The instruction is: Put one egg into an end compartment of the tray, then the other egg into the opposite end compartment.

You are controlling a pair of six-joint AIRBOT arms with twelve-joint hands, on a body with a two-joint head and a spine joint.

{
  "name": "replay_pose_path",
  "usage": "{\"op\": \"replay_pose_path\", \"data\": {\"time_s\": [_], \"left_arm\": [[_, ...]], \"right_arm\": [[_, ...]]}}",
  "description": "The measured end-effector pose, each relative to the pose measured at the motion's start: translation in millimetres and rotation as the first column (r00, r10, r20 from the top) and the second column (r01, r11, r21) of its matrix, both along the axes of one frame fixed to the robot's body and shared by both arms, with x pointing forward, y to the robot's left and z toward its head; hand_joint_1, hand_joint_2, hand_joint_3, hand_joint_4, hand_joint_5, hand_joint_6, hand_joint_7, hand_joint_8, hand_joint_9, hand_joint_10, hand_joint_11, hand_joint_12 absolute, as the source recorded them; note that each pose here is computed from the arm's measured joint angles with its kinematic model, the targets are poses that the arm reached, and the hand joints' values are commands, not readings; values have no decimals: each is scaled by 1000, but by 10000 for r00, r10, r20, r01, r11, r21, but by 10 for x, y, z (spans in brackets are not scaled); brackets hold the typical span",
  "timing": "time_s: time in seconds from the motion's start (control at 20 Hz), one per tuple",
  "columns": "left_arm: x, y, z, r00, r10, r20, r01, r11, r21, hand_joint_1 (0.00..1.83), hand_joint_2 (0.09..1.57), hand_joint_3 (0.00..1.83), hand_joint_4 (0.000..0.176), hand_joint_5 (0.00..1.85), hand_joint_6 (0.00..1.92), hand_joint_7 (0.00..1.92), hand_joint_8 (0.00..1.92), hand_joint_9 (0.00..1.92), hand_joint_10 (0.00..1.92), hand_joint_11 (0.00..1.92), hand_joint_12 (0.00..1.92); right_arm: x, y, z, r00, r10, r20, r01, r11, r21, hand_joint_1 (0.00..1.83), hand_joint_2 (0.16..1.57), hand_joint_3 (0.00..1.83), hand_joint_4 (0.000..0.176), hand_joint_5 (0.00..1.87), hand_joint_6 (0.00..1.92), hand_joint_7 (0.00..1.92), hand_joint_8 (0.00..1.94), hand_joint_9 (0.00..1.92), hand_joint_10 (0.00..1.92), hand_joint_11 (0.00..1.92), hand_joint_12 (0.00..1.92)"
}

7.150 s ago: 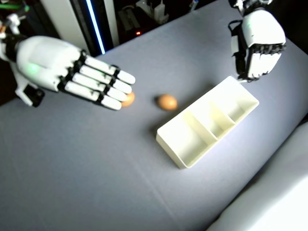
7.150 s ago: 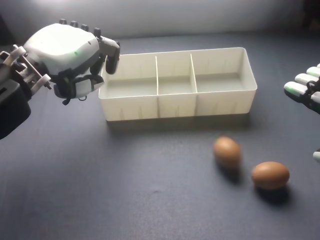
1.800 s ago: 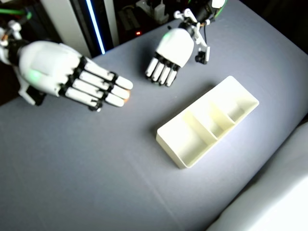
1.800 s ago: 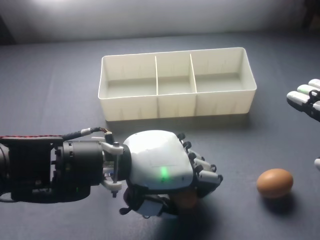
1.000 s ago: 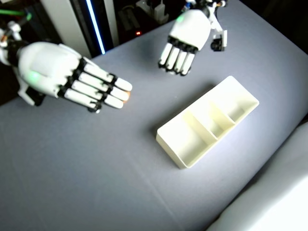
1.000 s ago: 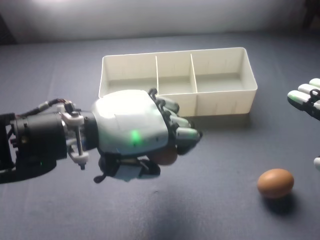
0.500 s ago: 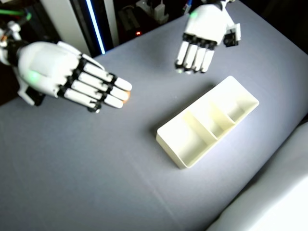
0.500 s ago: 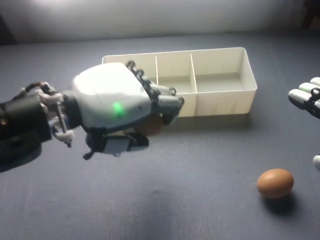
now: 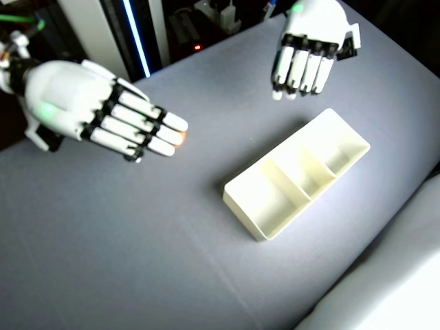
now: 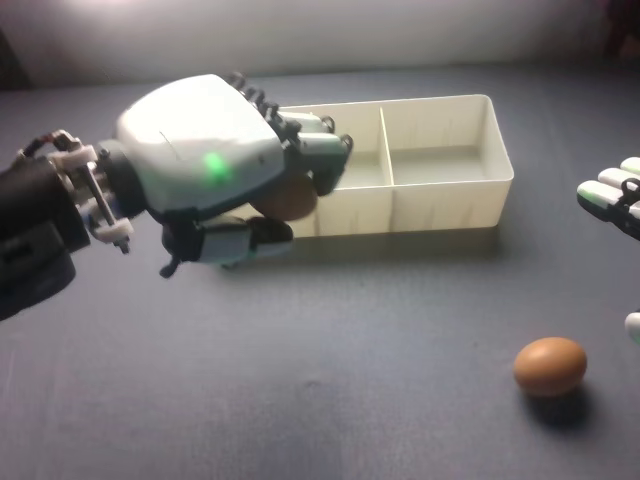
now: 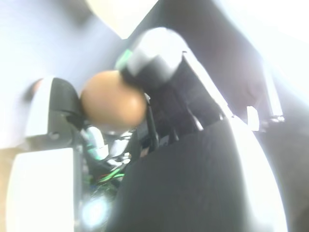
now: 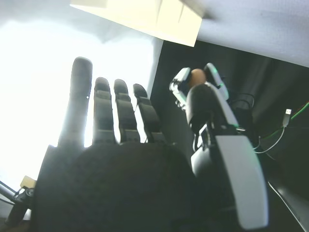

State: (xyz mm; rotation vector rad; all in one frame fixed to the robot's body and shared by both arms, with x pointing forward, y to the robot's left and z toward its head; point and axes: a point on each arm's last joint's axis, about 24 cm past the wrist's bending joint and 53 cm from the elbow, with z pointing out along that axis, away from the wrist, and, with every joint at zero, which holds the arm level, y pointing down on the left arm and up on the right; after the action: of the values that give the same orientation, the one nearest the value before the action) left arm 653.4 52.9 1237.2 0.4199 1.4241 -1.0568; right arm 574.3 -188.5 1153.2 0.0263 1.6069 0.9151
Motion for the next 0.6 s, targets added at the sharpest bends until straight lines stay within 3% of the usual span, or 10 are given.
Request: {"op": "replay_pose_path", "data": {"time_s": [0.05,0.1,0.2,0.25,0.35,0.4,0.45,0.5,0.55,0.6], "left_arm": [[35,35,14,9999,115,-30,-115,9999,-85,1334,1250,1,0,589,1356,737,1394,761,1591,674,1727],[61,59,40,9998,221,-32,-222,9996,-166,1339,1246,0,0,631,1222,759,1430,759,1669,709,1862],[95,76,152,9991,373,189,-367,9987,-345,1345,1234,0,0,675,1153,790,1409,760,1670,755,1909],[109,87,179,9987,426,273,-416,9985,-361,1232,1251,4,0,666,1213,802,1551,863,1739,832,1919],[199,156,281,9968,722,341,-699,9955,-644,1346,1220,0,0,676,1171,808,1368,824,1614,850,1852],[252,192,306,9956,876,337,-852,9942,-663,1339,1239,5,0,628,1281,766,1395,760,1629,804,1843],[292,213,343,9944,993,369,-965,9928,-706,1347,1222,0,0,669,1222,802,1357,804,1608,813,1873],[342,217,379,9927,1135,403,-1103,9911,-743,1234,1239,6,0,693,1223,811,1529,840,1762,732,1911],[382,217,421,9911,1265,419,-1228,9891,-816,1211,1235,4,0,698,1251,839,1503,811,1781,389,1919],[407,208,443,9901,1318,477,-1277,9885,-805,1203,1235,5,0,694,1271,845,1488,814,1762,434,1921]], "right_arm": [[1,0,1,10000,-3,2,3,10000,4,210,1436,4,0,0,0,0,0,0,0,0,1921],[1,-1,9,10000,-6,31,5,10000,22,195,1435,3,0,0,0,0,0,0,0,0,1921],[2,-3,8,10000,-16,25,16,10000,23,193,1439,5,0,0,0,0,0,0,0,0,1921],[1,-3,9,10000,-13,27,13,10000,27,196,1441,6,0,0,0,0,0,0,0,0,1921],[2,-4,6,10000,-21,25,21,10000,33,213,1441,6,0,0,0,0,0,0,0,0,1921],[4,-6,4,10000,-42,11,42,10000,50,215,1441,6,0,0,0,0,0,0,0,0,1921],[7,-7,1,10000,-38,17,38,10000,37,222,1445,7,0,0,0,0,0,0,0,0,1921],[8,-8,-2,10000,-49,8,49,10000,47,222,1441,6,0,0,0,0,0,0,0,0,1921],[6,-4,0,10000,-34,19,34,10000,51,242,1443,6,0,0,0,0,0,0,0,0,1921],[3,-1,2,10000,-17,29,17,10000,52,247,1444,7,0,0,0,0,0,0,0,0,1921]]}}
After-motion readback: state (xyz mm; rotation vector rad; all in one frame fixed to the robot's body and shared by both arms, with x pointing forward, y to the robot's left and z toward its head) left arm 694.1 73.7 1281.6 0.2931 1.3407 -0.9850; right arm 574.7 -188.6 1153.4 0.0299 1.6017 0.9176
